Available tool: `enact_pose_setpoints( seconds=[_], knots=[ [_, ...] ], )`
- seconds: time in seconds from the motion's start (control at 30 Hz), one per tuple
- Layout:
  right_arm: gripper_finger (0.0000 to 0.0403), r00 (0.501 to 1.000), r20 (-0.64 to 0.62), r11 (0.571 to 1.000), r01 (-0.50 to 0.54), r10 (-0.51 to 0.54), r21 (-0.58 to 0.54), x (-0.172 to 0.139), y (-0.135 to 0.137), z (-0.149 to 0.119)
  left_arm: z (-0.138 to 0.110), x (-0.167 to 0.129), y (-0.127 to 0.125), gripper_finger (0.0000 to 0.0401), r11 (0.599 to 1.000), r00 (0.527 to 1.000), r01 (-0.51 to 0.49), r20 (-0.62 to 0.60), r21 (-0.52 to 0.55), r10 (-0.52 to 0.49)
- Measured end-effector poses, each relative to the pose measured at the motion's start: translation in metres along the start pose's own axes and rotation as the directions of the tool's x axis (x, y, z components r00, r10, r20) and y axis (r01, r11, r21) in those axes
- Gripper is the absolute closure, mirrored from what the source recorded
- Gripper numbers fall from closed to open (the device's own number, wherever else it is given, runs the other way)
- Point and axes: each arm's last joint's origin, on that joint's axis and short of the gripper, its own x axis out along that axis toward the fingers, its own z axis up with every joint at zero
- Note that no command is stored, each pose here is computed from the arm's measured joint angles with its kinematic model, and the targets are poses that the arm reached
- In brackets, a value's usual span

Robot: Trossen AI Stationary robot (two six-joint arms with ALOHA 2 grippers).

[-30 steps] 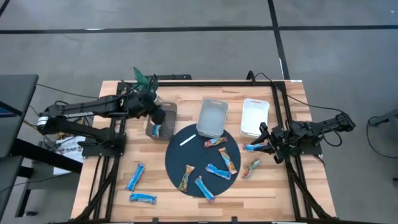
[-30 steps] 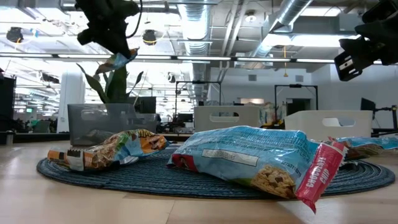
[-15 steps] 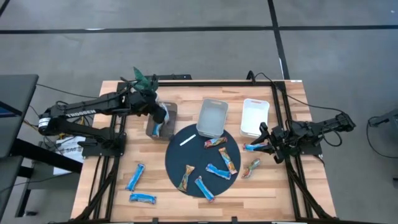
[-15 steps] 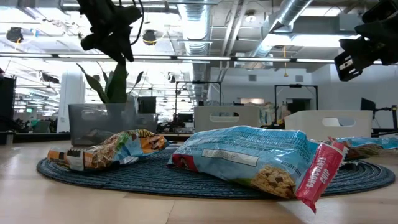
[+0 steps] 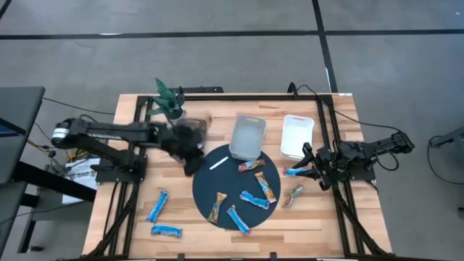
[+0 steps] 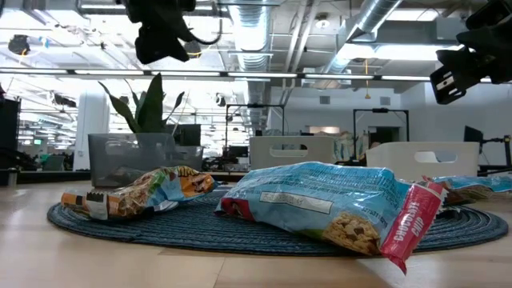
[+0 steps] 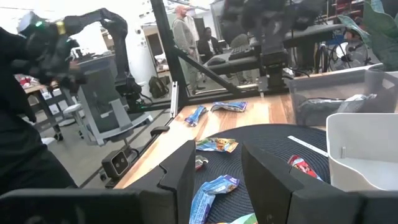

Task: Pick and place Granola Bars by type
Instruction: Put the yellow granola bar into the black bin

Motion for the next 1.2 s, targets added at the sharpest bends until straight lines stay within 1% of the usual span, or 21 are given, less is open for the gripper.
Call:
enact_pose_setpoints(
  seconds=[0.1, 0.17, 0.23, 0.3, 0.4, 0.47, 0.53, 0.63, 0.8, 0.93, 1.03, 1.1, 1.2],
  knots=[
    [0.0281, 1.0, 0.0, 1.0, 0.0, 0.0, 0.0, 0.0, 0.0, 0.0, -0.009, 0.029, -0.017, 0.0241, 0.999, 0.997, 0.028, -0.071, -0.042, -0.031],
    [0.0281, 1.0, 0.0, 1.0, 0.0, 0.0, 0.0, 0.0, 0.0, 0.0, -0.015, 0.049, -0.024, 0.0241, 0.99, 0.993, 0.011, -0.114, -0.138, -0.027],
    [0.0281, 1.0, 0.0, 1.0, 0.0, 0.0, 0.0, 0.0, 0.0, 0.0, -0.022, 0.068, -0.025, 0.0241, 0.96, 0.985, -0.045, -0.17, -0.277, -0.003],
    [0.0281, 1.0, 0.0, 1.0, 0.0, 0.0, 0.0, 0.0, 0.0, 0.0, -0.03, 0.086, -0.024, 0.0241, 0.922, 0.973, -0.104, -0.231, -0.374, 0.016],
    [0.0281, 1.0, 0.0, 1.0, 0.0, 0.0, 0.0, 0.0, 0.0, 0.0, -0.041, 0.108, -0.026, 0.0241, 0.888, 0.952, -0.147, -0.307, -0.435, 0.007],
    [0.0281, 1.0, 0.0, 1.0, 0.0, 0.0, 0.0, 0.0, 0.0, 0.0, -0.045, 0.119, -0.031, 0.0241, 0.872, 0.947, -0.128, -0.32, -0.472, -0.034],
    [0.0281, 1.0, 0.0, 1.0, 0.0, 0.0, 0.0, 0.0, 0.0, 0.0, -0.048, 0.127, -0.037, 0.0241, 0.861, 0.95, -0.097, -0.303, -0.499, -0.069],
    [0.0281, 1.0, 0.0, 1.0, 0.0, 0.0, 0.0, 0.0, 0.0, 0.0, -0.051, 0.132, -0.046, 0.0241, 0.845, 0.958, -0.079, -0.274, -0.529, -0.081],
    [0.0281, 1.0, 0.0, 1.0, 0.0, 0.0, 0.0, 0.0, 0.0, 0.0, -0.06, 0.13, -0.054, 0.0241, 0.824, 0.964, -0.128, -0.264, -0.551, -0.027],
    [0.0281, 1.0, 0.0, 1.0, 0.0, 0.0, 0.0, 0.0, 0.0, 0.0, -0.068, 0.13, -0.061, 0.0241, 0.833, 0.964, -0.137, -0.265, -0.536, -0.011],
    [0.0281, 1.0, 0.0, 1.0, 0.0, 0.0, 0.0, 0.0, 0.0, 0.0, -0.075, 0.133, -0.062, 0.0241, 0.825, 0.957, -0.171, -0.291, -0.538, 0.008],
    [0.0281, 1.0, 0.0, 1.0, 0.0, 0.0, 0.0, 0.0, 0.0, 0.0, -0.079, 0.142, -0.065, 0.0241, 0.822, 0.956, -0.165, -0.294, -0.545, -0.003],
    [0.0281, 1.0, 0.0, 1.0, 0.0, 0.0, 0.0, 0.0, 0.0, 0.0, -0.087, 0.153, -0.064, 0.0241, 0.824, 0.947, -0.189, -0.321, -0.534, 0.009]
  ],
)
